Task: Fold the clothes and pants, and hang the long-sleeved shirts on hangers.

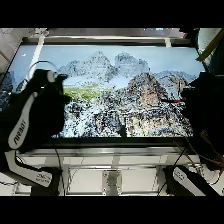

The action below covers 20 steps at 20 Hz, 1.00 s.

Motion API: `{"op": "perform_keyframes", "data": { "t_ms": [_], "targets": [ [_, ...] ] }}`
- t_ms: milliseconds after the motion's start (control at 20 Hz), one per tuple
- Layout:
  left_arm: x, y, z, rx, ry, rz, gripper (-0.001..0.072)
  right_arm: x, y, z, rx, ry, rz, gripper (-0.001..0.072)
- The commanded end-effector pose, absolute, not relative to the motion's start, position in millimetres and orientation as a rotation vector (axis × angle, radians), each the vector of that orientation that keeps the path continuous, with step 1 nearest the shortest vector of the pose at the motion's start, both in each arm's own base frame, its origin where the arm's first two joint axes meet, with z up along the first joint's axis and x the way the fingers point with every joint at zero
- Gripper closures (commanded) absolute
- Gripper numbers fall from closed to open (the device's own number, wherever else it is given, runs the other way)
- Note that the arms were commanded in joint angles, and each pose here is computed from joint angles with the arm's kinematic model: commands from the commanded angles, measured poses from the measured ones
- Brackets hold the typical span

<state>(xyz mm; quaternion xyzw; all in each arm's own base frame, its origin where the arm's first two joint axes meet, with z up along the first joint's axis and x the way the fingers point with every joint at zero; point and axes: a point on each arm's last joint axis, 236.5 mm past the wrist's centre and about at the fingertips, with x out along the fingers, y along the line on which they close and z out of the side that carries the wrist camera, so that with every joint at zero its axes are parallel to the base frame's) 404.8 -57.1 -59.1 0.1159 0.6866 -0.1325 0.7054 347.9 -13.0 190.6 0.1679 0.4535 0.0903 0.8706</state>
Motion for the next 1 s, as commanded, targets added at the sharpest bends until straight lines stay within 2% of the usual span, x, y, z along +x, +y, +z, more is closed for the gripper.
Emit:
{"op": "perform_keyframes", "data": {
  "t_ms": [0, 200, 250, 300, 350, 450, 500, 600, 750, 900, 950],
  "targets": [
    [411.5, -245.9, -31.2, 0.199, 1.234, -0.633, 0.0686, 344.7, -29.5, 182.2, 0.299, 0.974, 0.128, 0.0696],
    [424.1, -389.5, 30.3, 0.155, 0.755, -0.785, 0.0667, 343.5, -33.4, 180.2, 0.255, 0.979, 0.13, 0.0696],
    [429.7, -404.9, 50.7, 0.119, 0.659, -0.786, 0.0584, 346.5, -34.2, 181.8, 0.243, 0.964, 0.134, 0.0695],
    [436.7, -411.0, 69.5, 0.077, 0.598, -0.777, 0.039, 352.7, -34.9, 184.3, 0.249, 0.936, 0.131, 0.0689],
    [443.3, -407.1, 82.8, 0.063, 0.574, -0.767, 0.0271, 357.8, -32.7, 184.9, 0.265, 0.917, 0.139, 0.0656],
    [458.6, -372.1, 95.9, 0.086, 0.584, -0.718, 0.027, 358.8, -22.0, 170.7, 0.311, 0.951, 0.179, 0.0489],
    [465.1, -338.7, 93.5, 0.132, 0.635, -0.674, 0.0272, 355.1, -16.5, 155.3, 0.319, 0.991, 0.193, 0.044],
    [468.5, -254.7, 71.8, 0.204, 0.823, -0.554, 0.028, 341.3, 1.8, 117.0, 0.339, 1.096, 0.232, 0.044],
    [449.1, -136.5, 19.1, 0.074, 1.155, -0.33, 0.0304, 316.1, 40.9, 57.3, 0.372, 1.241, 0.311, 0.044],
    [432.9, -78.1, -27.7, -0.098, 1.258, -0.216, 0.0304, 313.3, 103.7, 22.2, 0.458, 1.231, 0.415, 0.0427],
    [432.9, -66.9, -39.1, -0.167, 1.253, -0.186, 0.0304, 315.8, 120.7, 13.7, 0.46, 1.207, 0.43, 0.0309]
  ]
}}
